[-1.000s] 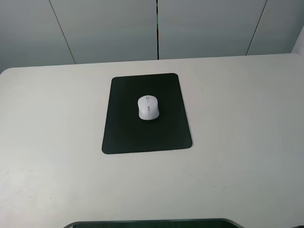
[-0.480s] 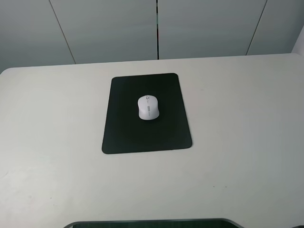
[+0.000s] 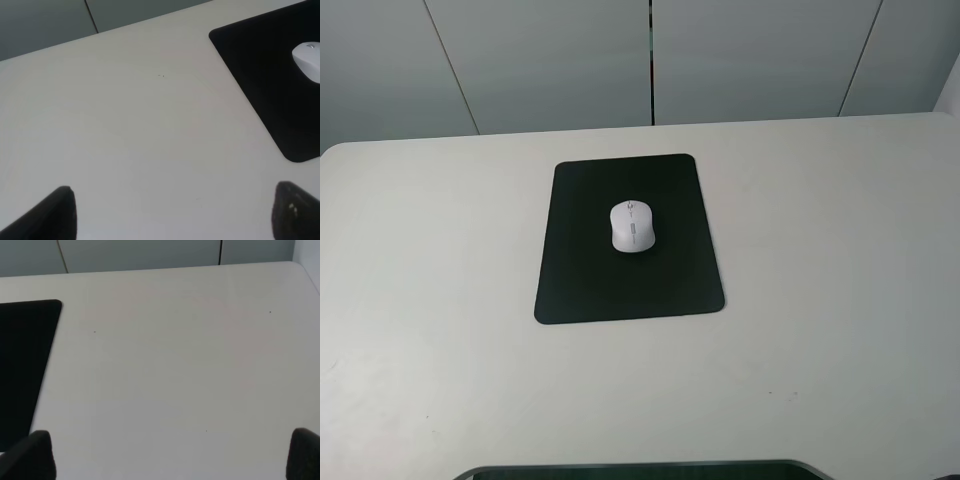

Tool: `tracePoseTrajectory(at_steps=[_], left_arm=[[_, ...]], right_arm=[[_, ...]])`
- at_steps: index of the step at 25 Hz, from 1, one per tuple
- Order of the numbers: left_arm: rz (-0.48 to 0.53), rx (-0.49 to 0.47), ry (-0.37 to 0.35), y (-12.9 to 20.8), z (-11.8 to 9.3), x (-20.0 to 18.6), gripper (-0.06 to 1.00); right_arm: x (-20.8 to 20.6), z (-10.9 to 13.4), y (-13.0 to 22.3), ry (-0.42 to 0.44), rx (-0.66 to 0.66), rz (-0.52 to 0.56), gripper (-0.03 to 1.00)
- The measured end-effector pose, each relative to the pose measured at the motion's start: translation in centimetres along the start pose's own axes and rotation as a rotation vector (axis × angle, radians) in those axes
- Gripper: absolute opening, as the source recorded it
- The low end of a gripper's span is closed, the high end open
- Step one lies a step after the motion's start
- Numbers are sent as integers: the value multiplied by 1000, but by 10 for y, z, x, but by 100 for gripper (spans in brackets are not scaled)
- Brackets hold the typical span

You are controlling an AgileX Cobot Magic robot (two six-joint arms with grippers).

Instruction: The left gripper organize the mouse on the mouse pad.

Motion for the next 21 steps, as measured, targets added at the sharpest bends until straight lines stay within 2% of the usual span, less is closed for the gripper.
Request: tracePoseTrajectory(at_steps=[21], left_arm=[[0,-6,1,0,0,0,75]], right_arm=[[0,0,0,0,0,0,70]])
Point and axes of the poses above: a point on each arm's last joint axis where the gripper is mounted, x pointing out along that axis toward the gripper, z along the wrist's bending axis when the last joint is at zero, y = z × x, the point moved 4 cm from there along x, pointing out along that axis toward the gripper, and after that the axes turned 3 degrees about -x, right-handed, at the moved point
